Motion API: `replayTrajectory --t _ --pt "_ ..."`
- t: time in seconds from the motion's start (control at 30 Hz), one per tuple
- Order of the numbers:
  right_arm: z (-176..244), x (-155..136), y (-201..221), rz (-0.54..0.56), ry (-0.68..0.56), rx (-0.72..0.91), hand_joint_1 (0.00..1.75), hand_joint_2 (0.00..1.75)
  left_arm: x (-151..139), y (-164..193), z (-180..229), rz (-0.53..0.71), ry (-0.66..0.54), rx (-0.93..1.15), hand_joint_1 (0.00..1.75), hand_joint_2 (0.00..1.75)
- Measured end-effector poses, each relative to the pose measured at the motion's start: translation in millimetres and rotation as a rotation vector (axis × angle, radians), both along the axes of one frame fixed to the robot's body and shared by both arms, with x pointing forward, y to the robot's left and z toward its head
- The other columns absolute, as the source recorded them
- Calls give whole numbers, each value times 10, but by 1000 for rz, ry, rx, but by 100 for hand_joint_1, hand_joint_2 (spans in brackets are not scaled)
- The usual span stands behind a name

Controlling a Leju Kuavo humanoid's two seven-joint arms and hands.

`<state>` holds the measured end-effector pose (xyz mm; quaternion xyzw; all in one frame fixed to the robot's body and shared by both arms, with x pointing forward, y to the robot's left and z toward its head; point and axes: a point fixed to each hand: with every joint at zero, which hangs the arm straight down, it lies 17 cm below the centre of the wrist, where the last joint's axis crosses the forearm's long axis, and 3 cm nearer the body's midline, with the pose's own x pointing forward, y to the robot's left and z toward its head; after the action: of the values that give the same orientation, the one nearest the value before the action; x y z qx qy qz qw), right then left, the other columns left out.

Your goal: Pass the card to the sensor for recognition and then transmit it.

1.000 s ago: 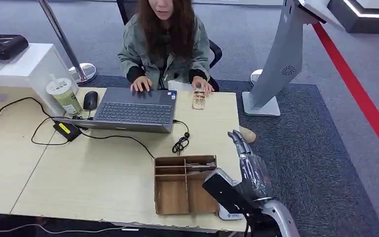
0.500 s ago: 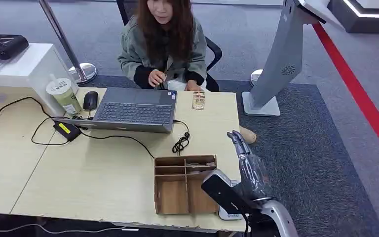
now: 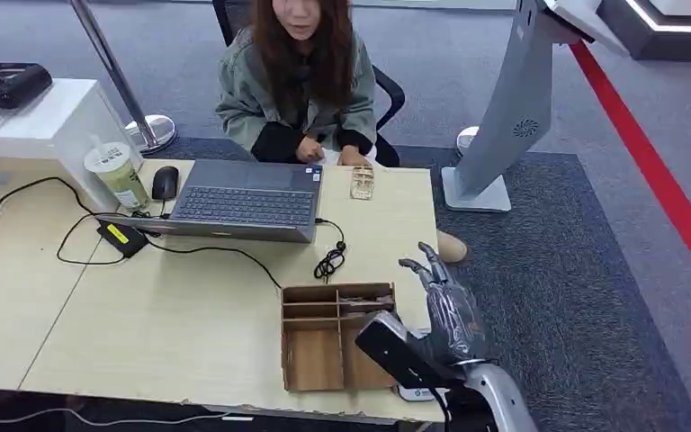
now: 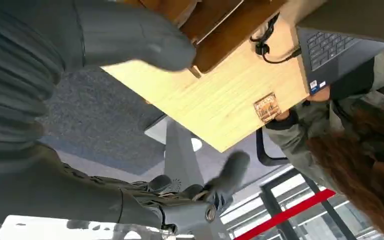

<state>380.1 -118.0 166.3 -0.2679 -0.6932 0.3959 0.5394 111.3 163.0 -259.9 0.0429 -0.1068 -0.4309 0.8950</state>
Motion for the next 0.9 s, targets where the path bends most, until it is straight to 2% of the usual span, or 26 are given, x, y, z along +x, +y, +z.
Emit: replayTrajectory --t 0.07,0.13,0.17,0.23,0.5,0.53,0.57,0.6,0.67,0.77,0.9 --pt "-23 3 9 1 1 -8 134 175 2 -1 0 -2 -1 0 0 175" --pt "-54 9 23 4 3 -13 115 175 3 -1 0 -3 -2 0 0 175" --pt "-70 12 30 5 5 -16 115 175 3 -1 1 -3 -2 0 0 175" --pt "-97 18 43 5 9 -20 103 175 4 -2 1 -4 -2 -1 0 175" --pt "-199 26 77 7 27 -33 89 175 4 -3 1 -4 -3 -1 0 175" --pt "-215 29 79 7 30 -36 65 175 3 -4 1 -5 -3 -2 0 175" --pt "-227 32 83 8 32 -37 65 175 3 -2 0 -6 -3 -1 0 175" --pt "-235 37 86 7 33 -39 40 175 5 -3 1 -6 -4 -2 0 175" --pt "-251 42 101 9 37 -39 26 175 5 2 0 -7 -4 -1 0 175" --pt "-279 49 110 8 43 -42 17 175 5 4 -1 -8 -4 -1 0 175" --pt "-287 53 140 14 44 -40 17 175 7 7 -1 -11 -4 0 0 175"
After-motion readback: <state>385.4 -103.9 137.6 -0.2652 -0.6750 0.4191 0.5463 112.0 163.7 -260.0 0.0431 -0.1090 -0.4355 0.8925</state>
